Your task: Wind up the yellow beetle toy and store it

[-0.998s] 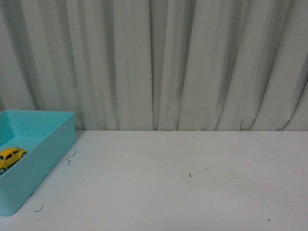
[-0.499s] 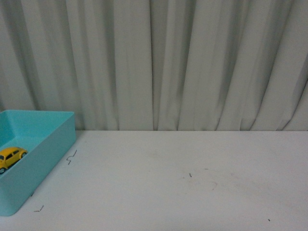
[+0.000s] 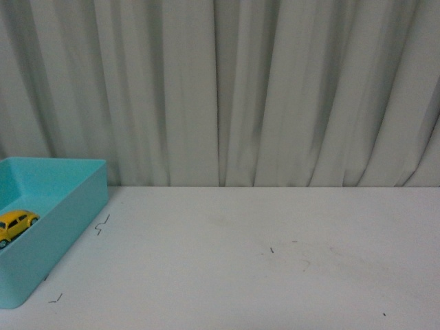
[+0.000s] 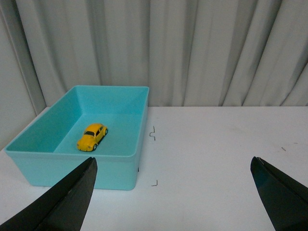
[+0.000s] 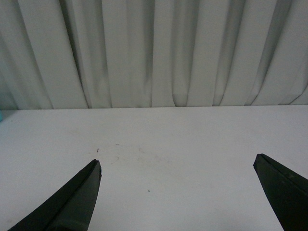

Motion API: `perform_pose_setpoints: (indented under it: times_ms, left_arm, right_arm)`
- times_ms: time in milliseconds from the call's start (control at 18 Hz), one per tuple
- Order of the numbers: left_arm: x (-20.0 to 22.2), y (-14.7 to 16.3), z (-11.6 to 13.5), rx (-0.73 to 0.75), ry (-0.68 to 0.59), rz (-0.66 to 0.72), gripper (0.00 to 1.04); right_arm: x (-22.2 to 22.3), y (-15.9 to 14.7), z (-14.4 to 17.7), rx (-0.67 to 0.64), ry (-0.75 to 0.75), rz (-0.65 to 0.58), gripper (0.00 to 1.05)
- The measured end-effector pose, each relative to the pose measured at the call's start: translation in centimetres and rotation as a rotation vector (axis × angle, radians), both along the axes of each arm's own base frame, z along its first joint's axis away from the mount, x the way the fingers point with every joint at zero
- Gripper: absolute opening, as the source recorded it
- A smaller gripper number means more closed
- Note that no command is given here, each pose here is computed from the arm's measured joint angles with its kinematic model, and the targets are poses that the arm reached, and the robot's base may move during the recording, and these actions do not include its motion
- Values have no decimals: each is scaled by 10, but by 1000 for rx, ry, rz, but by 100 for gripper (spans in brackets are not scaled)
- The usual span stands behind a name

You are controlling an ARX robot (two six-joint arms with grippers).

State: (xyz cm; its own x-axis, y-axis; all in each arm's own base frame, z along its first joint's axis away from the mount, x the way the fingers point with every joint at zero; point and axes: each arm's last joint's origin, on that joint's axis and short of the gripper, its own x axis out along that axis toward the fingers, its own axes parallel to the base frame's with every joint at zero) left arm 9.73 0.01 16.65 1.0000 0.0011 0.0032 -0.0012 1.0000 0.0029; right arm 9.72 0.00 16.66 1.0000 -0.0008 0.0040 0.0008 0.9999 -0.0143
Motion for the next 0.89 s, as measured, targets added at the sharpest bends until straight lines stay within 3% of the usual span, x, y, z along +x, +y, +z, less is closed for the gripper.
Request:
perform_pose_setpoints:
  times_ms: [887]
  left_arm:
    - [0, 0, 0, -2, 1, -2, 98]
  right_arm:
    - [0, 0, 0, 3, 0, 0, 98]
